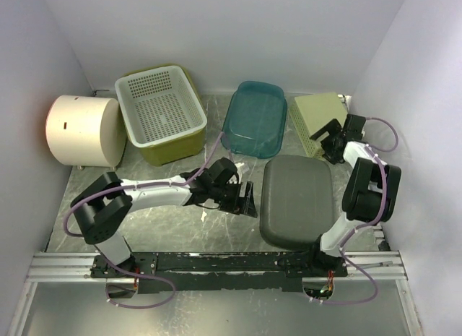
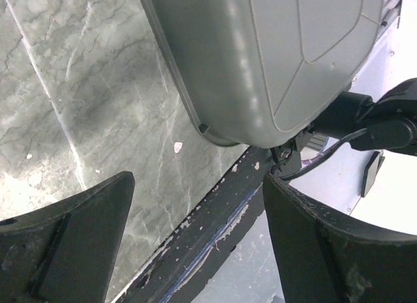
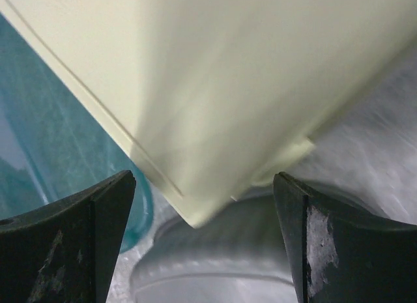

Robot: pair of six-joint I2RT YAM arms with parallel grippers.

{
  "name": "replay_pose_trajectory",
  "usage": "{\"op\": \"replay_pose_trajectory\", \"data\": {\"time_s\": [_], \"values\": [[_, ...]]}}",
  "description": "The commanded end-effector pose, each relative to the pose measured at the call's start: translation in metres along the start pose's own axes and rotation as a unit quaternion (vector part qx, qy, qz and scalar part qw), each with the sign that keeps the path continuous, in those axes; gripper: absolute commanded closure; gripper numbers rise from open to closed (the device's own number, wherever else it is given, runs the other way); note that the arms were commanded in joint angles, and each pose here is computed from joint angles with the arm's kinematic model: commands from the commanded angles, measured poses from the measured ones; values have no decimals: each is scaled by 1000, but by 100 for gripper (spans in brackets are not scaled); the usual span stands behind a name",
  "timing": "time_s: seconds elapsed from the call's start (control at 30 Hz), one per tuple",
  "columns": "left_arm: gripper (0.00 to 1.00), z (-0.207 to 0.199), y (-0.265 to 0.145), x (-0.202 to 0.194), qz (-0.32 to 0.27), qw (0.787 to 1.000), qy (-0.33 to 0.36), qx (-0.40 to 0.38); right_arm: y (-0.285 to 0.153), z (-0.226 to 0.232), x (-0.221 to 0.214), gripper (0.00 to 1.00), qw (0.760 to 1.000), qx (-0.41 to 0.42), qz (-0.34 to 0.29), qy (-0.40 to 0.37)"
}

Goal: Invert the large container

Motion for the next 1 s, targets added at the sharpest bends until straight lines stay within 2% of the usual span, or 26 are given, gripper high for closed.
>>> {"op": "replay_pose_trajectory", "data": {"time_s": [0.0, 0.1, 0.2, 0.37, 0.63, 0.8, 0.97], "values": [[10, -16, 15, 7, 1, 999, 19, -34, 8, 67, 20, 12, 991, 126, 2, -45], [10, -20, 25, 11, 6, 999, 24, -42, -5, 88, 20, 11, 981, 181, 5, -70], [10, -23, 34, 15, 10, 998, 28, -51, -13, 93, 16, 10, 976, 203, 8, -85], [10, -26, 48, 20, 26, 997, 36, -59, -12, 88, 10, 10, 978, 186, 32, -87], [11, -28, 67, 26, 31, 996, 30, -73, -39, 102, -5, 11, 973, 214, 49, -67], [11, -39, 90, 48, 22, 995, 43, -91, -78, 109, -8, 11, 982, 166, 17, -83], [13, -55, 129, 83, 17, 990, 74, -118, -124, 115, 0, 11, 984, 160, -29, -67]]}}
Point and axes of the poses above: each gripper's point midway between its finger pads, its own y axis out along the fingers, its own z axis along the line the jaws close on, x = y × z, the point moved 1 cm from there along -y, back along the fingers, and after that the axes turned 7 degrees about y, right-handed, at the moved point
